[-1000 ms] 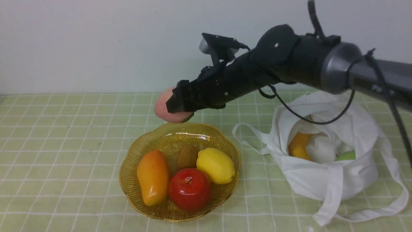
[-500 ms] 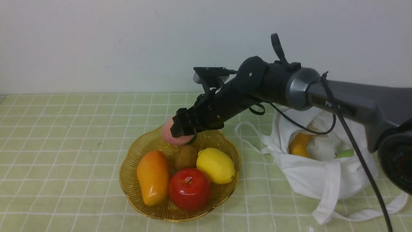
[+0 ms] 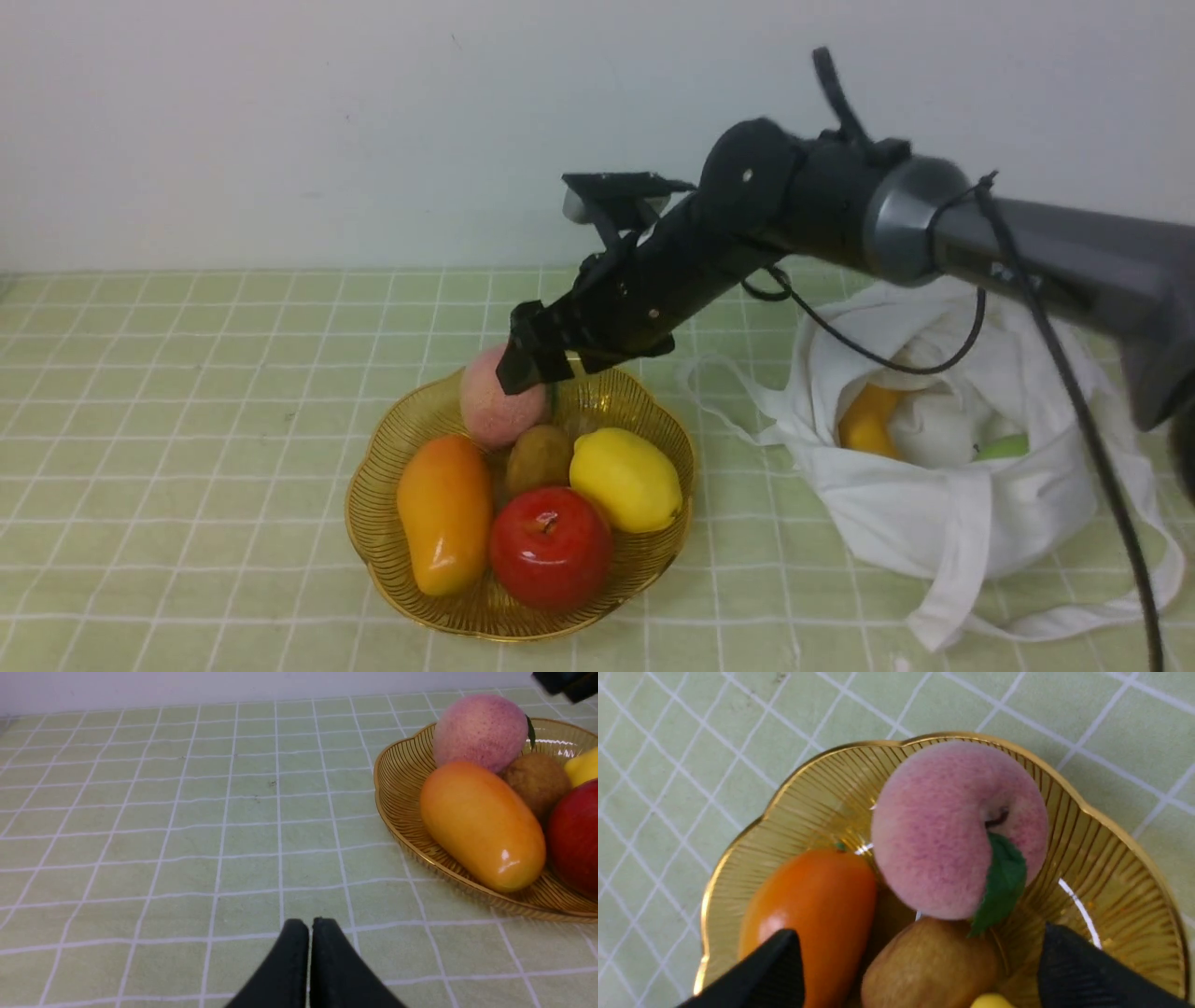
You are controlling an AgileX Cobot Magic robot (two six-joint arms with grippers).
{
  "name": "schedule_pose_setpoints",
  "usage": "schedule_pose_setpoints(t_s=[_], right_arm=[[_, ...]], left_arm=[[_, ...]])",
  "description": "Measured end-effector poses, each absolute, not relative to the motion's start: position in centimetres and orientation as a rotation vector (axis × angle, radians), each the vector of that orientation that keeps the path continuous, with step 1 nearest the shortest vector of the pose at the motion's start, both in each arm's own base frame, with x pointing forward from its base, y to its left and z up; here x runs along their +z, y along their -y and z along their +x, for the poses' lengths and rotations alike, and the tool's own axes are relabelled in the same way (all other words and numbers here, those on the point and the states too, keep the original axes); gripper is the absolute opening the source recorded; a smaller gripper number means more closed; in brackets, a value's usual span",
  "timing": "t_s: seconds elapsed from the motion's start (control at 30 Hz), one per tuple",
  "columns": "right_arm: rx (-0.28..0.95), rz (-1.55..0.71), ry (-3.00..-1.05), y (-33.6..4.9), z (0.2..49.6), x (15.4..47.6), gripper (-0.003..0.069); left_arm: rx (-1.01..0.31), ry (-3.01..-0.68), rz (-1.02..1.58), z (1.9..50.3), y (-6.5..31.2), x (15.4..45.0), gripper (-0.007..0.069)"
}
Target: Take the fruit out of the bag on the green coffee tablecloth and place them on the plate.
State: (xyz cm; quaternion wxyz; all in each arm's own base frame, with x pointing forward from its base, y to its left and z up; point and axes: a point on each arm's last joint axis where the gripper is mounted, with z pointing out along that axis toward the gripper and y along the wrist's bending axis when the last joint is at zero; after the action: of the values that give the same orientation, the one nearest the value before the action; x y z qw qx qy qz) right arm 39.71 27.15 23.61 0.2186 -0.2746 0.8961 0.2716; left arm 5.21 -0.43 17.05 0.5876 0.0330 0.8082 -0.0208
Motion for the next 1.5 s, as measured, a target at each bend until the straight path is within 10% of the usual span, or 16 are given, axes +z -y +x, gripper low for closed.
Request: schedule_pose_setpoints(t_s=[0.1,0.3,0.77,1.03,1.5], right_arm=[[0.739,-0.748,-2.484,-25.7,39.2,26.2,0.0489],[0.651,-0.630,-2.462,-19.0,36.7,35.2,0.0049],[0.361,-0.350,-2.074,-7.6,19.5,50.4,-0.0013],[0.291,-0.230,-1.729,-3.1,9.1,46.6,-0.0013],[0.408,-0.112,-1.565,-0.7,1.7,29.9,-0.0013]], left_arm=[[-0.048,-1.883,0.077,5.2,0.4,17.1,-0.0008],[-0.048,-1.883,0.077,5.2,0.4,17.1,-0.0008],[-0.048,-1.883,0.077,5.2,0.4,17.1,-0.0008],[-0.048,-1.883,0.077,5.2,0.4,17.1,-0.0008],[-0.048,-1.883,0.077,5.2,0.4,17.1,-0.0008]])
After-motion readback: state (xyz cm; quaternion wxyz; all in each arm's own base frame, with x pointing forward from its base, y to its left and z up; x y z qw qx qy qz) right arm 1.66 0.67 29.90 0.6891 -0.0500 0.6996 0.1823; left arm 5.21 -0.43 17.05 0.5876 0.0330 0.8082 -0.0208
